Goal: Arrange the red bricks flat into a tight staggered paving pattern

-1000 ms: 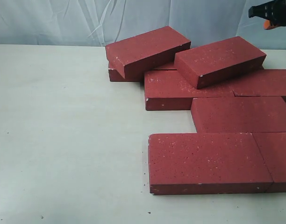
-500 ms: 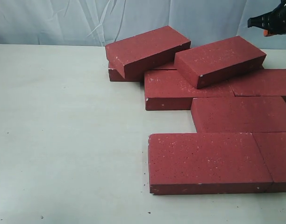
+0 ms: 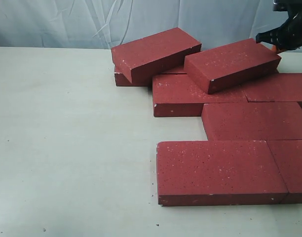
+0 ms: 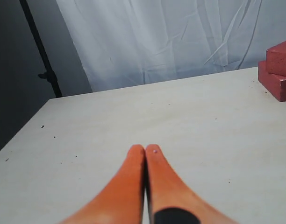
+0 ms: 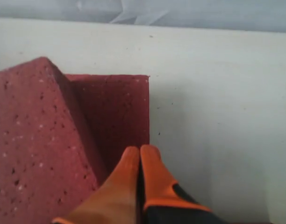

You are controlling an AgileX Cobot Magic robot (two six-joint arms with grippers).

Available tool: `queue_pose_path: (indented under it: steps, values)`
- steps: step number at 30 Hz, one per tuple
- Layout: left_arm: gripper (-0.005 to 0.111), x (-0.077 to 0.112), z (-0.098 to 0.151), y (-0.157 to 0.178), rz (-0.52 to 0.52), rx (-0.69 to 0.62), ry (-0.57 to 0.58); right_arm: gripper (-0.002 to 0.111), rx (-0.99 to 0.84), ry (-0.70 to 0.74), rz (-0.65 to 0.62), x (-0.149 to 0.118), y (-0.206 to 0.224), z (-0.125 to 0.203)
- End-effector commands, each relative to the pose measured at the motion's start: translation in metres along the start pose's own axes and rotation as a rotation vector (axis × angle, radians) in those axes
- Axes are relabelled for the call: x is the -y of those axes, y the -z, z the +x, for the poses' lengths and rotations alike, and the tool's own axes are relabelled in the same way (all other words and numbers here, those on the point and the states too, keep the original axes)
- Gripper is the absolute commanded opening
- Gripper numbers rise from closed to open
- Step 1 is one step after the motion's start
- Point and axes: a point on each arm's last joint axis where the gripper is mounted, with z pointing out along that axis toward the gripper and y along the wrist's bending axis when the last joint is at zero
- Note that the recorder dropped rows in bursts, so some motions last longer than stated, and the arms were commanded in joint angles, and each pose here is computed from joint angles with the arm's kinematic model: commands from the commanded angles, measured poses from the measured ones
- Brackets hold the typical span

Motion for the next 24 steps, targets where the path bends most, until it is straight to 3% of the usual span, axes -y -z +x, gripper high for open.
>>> queue_pose_path:
  steps: [1,5,15,17,21,24]
  values:
    - [0.000,0.001,-0.003,0.000,0.009,0.033,0.037,-0.001,-0.063,0.074,-0.043,-0.001,0.011,0.002]
    - [0.000,0.001,-0.010,0.001,0.010,0.113,0.037,-0.001,-0.120,0.100,-0.131,-0.009,0.020,0.005]
    - [0.000,0.001,-0.017,0.002,0.011,0.189,0.042,-0.001,-0.212,0.099,-0.161,-0.015,0.057,0.023]
    - [0.000,0.000,-0.021,0.003,0.024,0.237,0.168,-0.001,-0.201,0.092,-0.155,-0.016,0.063,0.030]
    - [0.000,-0.006,-0.031,0.006,0.051,0.369,0.655,-0.001,-0.139,0.081,-0.145,-0.020,0.094,0.032]
    - [0.000,-0.018,-0.039,0.011,0.017,0.511,0.914,-0.001,-0.111,0.065,-0.146,-0.023,0.112,0.042]
